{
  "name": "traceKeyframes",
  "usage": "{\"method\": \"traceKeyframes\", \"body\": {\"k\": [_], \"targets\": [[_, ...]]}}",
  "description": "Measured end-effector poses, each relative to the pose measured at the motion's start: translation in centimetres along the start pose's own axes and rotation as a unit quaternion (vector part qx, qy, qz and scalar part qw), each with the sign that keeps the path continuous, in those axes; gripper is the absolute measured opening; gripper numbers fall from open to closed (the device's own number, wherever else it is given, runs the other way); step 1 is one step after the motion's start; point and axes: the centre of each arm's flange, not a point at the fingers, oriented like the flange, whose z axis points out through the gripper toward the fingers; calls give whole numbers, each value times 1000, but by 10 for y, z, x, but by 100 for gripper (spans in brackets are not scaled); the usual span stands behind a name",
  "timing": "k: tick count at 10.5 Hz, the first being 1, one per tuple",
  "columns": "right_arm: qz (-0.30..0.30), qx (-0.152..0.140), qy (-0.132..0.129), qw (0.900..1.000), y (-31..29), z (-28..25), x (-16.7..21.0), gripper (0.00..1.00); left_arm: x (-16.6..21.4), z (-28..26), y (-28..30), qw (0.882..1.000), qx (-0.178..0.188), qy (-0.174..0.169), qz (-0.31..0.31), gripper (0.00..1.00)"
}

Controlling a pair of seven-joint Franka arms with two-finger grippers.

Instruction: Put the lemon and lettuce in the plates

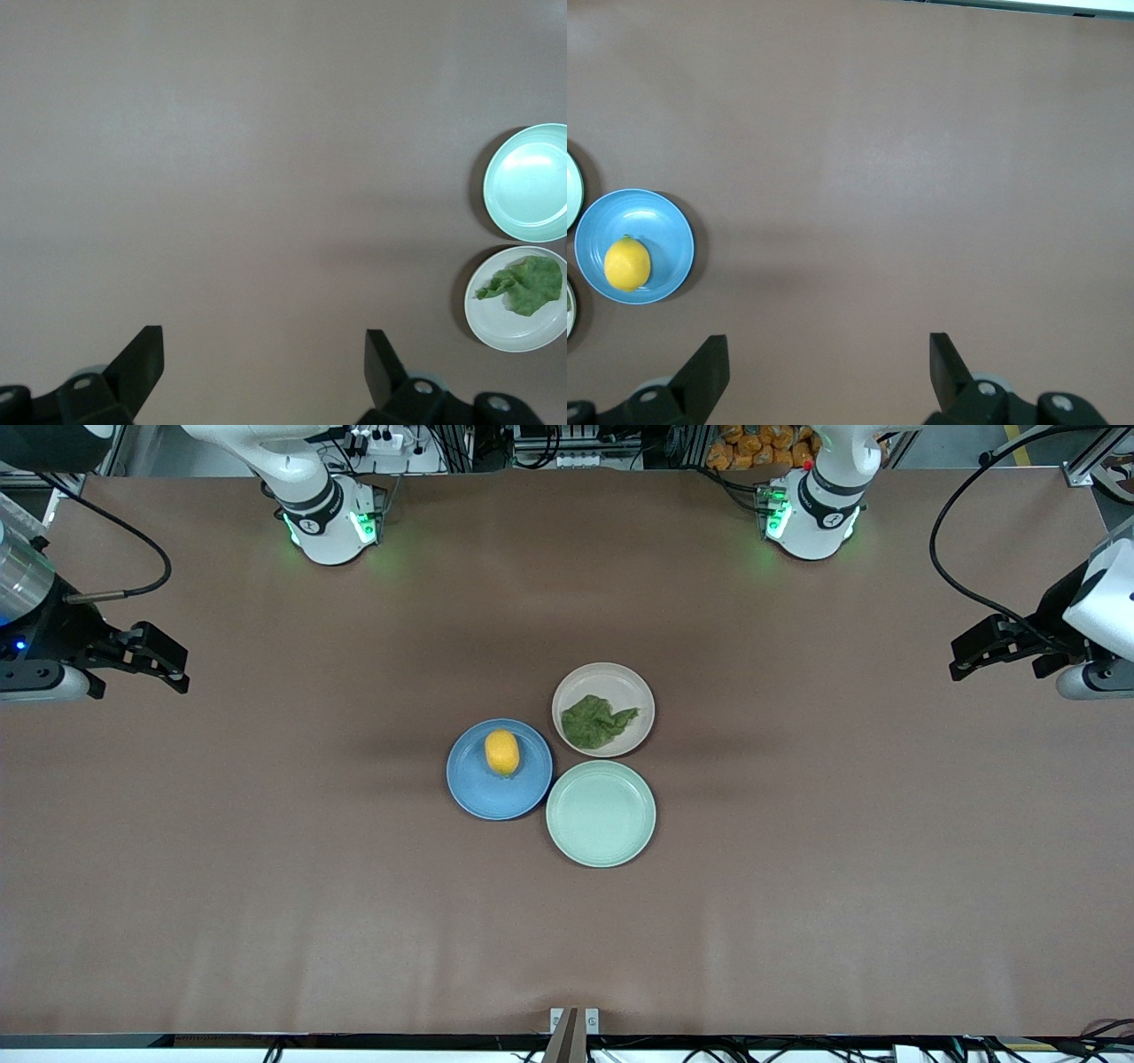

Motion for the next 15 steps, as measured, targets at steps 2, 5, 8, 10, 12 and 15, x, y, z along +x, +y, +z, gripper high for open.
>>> {"method": "traceKeyframes", "body": {"k": [2,5,8,10,12,15], "targets": [[-1,0,-5,1000,-1,2,-1,100,-1,0,0,1000,0,-3,0,100],[1,1,-13,1000,1,5,-1,100,-2,0,1,1000,1,-5,1,100],[2,1,-15,1000,1,6,-1,100,-2,0,1,1000,1,-6,1,100],[4,1,-15,1000,2,7,-1,100,-2,0,1,1000,1,-6,1,100],[7,1,-12,1000,6,7,0,100,-2,0,-1,1000,1,-6,-1,100],[8,1,-11,1000,7,7,0,100,-2,0,-3,1000,1,-6,-3,100]]}}
